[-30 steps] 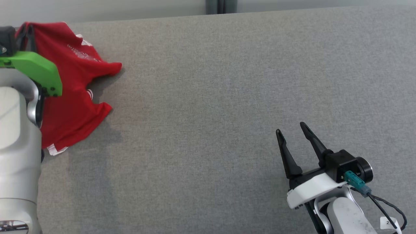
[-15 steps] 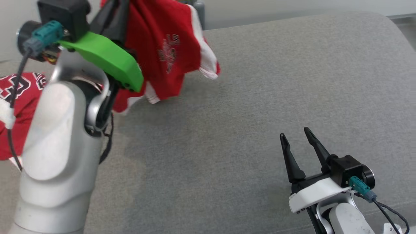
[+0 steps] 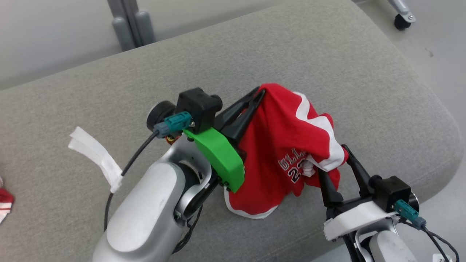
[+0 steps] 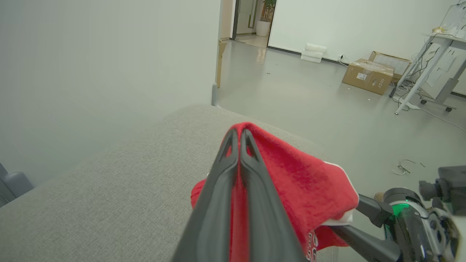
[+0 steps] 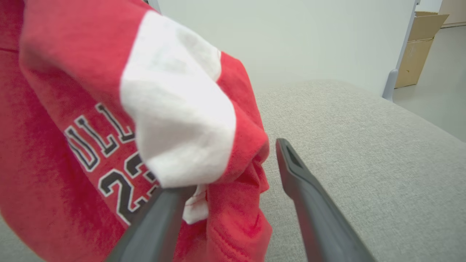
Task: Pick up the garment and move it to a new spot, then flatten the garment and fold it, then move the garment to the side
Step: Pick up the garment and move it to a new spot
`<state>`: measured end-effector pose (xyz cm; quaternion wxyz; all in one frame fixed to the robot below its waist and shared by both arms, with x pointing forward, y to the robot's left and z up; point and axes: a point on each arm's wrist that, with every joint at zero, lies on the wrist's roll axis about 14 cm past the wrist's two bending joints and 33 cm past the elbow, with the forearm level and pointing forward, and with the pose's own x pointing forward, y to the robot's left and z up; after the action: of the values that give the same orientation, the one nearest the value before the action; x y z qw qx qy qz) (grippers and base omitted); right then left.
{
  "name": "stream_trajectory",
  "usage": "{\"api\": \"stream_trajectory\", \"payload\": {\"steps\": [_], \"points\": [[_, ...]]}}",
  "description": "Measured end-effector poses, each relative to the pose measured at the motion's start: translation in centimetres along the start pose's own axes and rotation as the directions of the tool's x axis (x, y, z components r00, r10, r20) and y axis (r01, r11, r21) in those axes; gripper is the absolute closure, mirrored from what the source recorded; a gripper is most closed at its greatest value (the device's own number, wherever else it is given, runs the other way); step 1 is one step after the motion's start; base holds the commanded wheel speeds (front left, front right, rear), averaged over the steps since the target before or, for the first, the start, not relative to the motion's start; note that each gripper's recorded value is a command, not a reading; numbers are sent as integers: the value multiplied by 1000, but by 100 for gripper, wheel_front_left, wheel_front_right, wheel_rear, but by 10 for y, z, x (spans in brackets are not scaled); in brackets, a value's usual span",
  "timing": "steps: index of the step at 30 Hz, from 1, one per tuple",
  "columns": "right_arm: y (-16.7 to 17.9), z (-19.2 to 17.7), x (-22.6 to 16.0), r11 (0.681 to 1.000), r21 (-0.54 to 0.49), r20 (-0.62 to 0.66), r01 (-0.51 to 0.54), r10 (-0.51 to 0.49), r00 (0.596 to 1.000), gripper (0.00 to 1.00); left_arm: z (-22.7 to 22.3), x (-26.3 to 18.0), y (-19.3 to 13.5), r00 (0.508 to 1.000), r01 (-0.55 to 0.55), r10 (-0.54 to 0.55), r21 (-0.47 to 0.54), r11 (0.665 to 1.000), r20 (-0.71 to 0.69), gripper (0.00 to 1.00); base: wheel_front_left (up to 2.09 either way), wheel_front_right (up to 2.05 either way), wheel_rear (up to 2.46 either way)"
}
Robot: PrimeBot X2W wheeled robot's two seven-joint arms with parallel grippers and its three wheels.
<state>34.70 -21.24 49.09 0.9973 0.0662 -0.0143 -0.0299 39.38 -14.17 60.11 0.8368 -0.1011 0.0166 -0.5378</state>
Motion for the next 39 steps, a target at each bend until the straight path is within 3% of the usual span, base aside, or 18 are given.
{"api": "stream_trajectory", "payload": {"steps": [2,5,9,13,14,15,16,21,25,33,36,39], "points": [[-8,-5,-10,999,3,-18,32,-32,999,0,-30,3,3,998,-10,8,-34,999,-56,100,0,0,0],[-17,-7,-20,998,1,-30,68,-68,997,0,-70,1,35,987,-97,96,1,995,-125,100,0,0,0],[-25,-9,-30,995,0,-37,99,-99,994,0,-95,-9,93,943,-303,308,60,951,-125,100,0,0,0],[-27,-10,-34,994,-5,-41,108,-108,993,0,-94,-11,119,909,-401,408,88,912,-81,100,0,0,0],[-26,-10,-32,995,-5,-41,102,-103,994,0,-97,-13,121,903,-413,420,88,907,-88,66,0,0,0],[-25,-10,-32,995,-9,-41,97,-97,994,0,-99,-15,123,899,-421,429,92,902,-87,13,0,0,0],[-23,-10,-31,996,-10,-40,91,-92,995,0,-97,-17,127,892,-438,446,99,894,-78,0,0,0,0],[-20,-5,-25,997,-19,-20,74,-74,997,0,-82,-28,141,857,-509,514,104,855,-30,0,0,0,0],[-21,6,-22,997,-37,15,70,-70,997,0,-43,-38,138,836,-546,538,59,836,110,0,0,0,0],[-29,25,-21,992,-93,75,85,-78,994,0,-61,-109,110,774,-622,618,-16,783,140,0,0,0,0],[-31,26,-22,990,-111,78,89,-80,994,0,-68,-137,100,741,-661,658,-25,750,134,0,0,0,0],[-29,27,-20,989,-129,83,77,-67,994,0,-72,-167,100,683,-723,719,-19,691,133,0,0,0,0]]}}
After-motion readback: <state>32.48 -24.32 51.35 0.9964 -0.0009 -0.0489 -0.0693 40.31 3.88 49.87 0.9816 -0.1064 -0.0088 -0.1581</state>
